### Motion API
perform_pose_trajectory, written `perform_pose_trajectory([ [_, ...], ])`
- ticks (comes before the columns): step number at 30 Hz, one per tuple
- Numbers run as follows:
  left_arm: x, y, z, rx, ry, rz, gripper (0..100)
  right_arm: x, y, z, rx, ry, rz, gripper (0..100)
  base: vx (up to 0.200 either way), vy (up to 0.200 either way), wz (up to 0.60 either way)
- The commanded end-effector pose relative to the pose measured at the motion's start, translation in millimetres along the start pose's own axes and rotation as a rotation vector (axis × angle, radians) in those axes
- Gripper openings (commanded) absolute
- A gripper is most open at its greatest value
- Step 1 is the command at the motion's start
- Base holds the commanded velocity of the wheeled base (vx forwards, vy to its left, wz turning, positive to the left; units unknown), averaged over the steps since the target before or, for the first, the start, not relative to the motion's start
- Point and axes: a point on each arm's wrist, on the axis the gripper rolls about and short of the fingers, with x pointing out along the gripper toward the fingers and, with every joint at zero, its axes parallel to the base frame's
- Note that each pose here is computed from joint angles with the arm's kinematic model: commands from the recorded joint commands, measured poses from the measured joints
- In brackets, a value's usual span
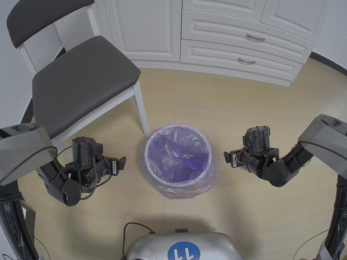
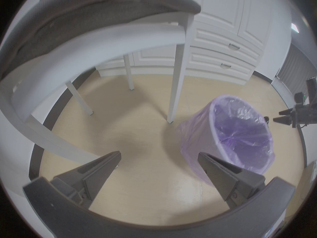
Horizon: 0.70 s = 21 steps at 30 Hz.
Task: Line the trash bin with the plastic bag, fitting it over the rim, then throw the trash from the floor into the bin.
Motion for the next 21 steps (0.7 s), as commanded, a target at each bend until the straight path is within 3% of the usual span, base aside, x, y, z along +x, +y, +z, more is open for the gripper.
perform_pose_trajectory([
  [1, -54, 18, 41, -0.035, -0.151, -0.027, 100, -50, 21, 100, -0.009, -0.083, 0.105, 100, 0.0, 0.0, 0.0],
  [4, -62, 22, 43, -0.039, -0.161, -0.037, 100, -55, 32, 110, -0.075, -0.078, 0.175, 100, 0.0, 0.0, 0.0],
  [9, -68, 23, 45, -0.035, -0.174, -0.036, 100, -58, 40, 117, -0.307, -0.134, 0.273, 100, 0.0, 0.0, 0.0],
  [10, -68, 23, 45, -0.035, -0.174, -0.036, 100, -58, 40, 117, -0.307, -0.134, 0.273, 100, 0.0, 0.0, 0.0],
  [11, -71, 24, 46, -0.036, -0.181, -0.036, 100, -59, 49, 121, -0.391, -0.165, 0.295, 100, 0.0, 0.0, 0.0],
  [16, -71, 25, 47, -0.037, -0.186, -0.03, 100, -48, 89, 114, -0.478, -0.169, 0.336, 100, 0.0, 0.0, 0.0],
  [21, -77, 32, 50, -0.006, -0.201, -0.006, 100, -22, 113, 95, -0.58, -0.129, 0.258, 100, 0.0, 0.0, 0.0],
])
